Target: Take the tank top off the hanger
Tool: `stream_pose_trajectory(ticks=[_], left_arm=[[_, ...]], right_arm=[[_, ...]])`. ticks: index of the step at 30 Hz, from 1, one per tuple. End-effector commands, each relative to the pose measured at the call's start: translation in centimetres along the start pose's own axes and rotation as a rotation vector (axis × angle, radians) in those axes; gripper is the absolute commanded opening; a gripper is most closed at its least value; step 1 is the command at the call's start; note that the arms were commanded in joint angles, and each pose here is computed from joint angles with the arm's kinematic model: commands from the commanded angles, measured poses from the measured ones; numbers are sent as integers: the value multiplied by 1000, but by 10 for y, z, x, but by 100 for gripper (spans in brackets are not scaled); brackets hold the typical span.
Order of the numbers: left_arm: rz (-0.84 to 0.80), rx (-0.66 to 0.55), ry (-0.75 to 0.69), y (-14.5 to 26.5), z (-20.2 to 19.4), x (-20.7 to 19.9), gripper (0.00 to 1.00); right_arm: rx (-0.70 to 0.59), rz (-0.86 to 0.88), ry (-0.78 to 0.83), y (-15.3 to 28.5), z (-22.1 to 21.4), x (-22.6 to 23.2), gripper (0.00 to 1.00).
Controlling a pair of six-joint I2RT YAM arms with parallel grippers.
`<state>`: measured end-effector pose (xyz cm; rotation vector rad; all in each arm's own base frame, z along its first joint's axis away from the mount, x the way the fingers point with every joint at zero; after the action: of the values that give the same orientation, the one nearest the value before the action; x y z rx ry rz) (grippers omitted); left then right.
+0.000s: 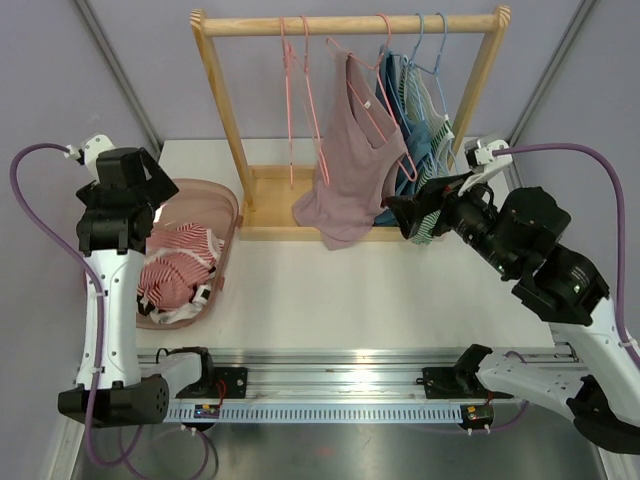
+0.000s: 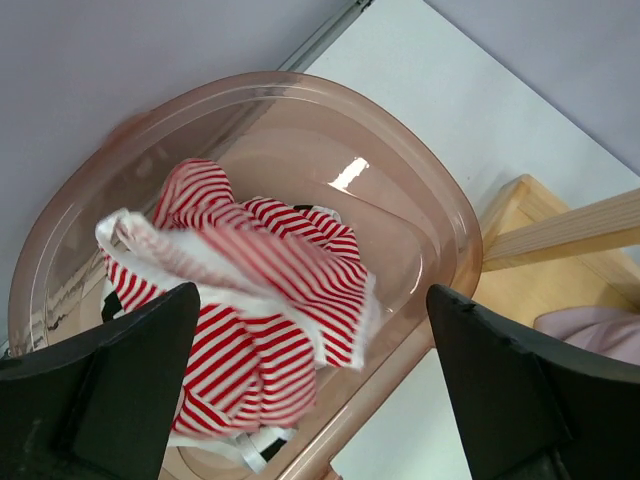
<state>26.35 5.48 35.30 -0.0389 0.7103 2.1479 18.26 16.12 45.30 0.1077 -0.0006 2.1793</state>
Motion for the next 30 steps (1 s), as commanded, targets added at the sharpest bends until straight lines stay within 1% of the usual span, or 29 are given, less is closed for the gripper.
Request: stream_pose_trajectory(ticks=[1,2,4,5,6,7,9,10,11,13,14,16,17,18,20,21,23,24,26,27,30], left_arm=[[-84,9,19,-6,3,-8,99],[-107,26,10,-6,1,-11,99],[-165,51,-11,-5,-2,-18,99],[-236,86,-31,-3,-8,-26,99],[-283,102,-37,0,-11,-32,99],[-351,162,-49,-1,-27,-38,99],[-431,173,-52,5,-37,-45,99],[-439,189,-57,3,-45,-44,99],[-441,234,-70,-2,-63,-42,99],[-474,273,-98,1,-80,-46,99],[-480,287,-108,1,-85,-47,99],[-525,334,-163,10,-108,-55,99],[-530,341,-181,13,-114,-56,99],[-564,363,-219,21,-125,-63,99],[-584,371,-259,30,-133,-68,99],[-621,397,-299,40,-144,-73,99],[-630,390,-335,45,-149,-74,99],[-668,402,-366,53,-157,-78,99],[-700,425,-409,57,-167,-80,99],[-721,439,-435,62,-172,-82,99],[-766,476,-470,67,-181,-85,99]], right_arm=[[4,-143,7,-4,8,-18,100],[10,-164,15,-7,10,-20,99],[65,-224,44,-20,1,-26,99],[64,-247,51,-22,6,-29,100],[95,-274,64,-33,1,-30,100],[107,-322,73,-35,1,-36,100],[113,-346,92,-44,3,-38,99],[94,-348,91,-47,7,-38,99],[84,-345,98,-50,10,-38,100],[84,-337,100,-60,12,-39,99],[68,-335,100,-62,21,-39,98],[93,-337,111,-76,20,-46,95],[79,-339,108,-79,27,-49,91],[100,-342,116,-89,23,-52,89],[106,-348,119,-101,25,-63,86],[104,-354,117,-104,27,-68,83],[90,-339,114,-109,34,-77,80],[95,-328,134,-117,33,-78,77],[96,-292,163,-127,33,-81,73],[87,-260,161,-131,34,-79,72],[89,-241,165,-144,35,-84,66]])
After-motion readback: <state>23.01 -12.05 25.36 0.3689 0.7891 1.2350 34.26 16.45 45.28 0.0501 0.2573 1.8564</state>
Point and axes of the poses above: each gripper's point midway between its finger pads, its own y axis back along the fingers, its own x axis along the line the jaws close on, z = x × y, the point moved 4 cm from there along y, back along the fingers, and after that the axes turned 7 degrees about y, right-handed, at the moved point
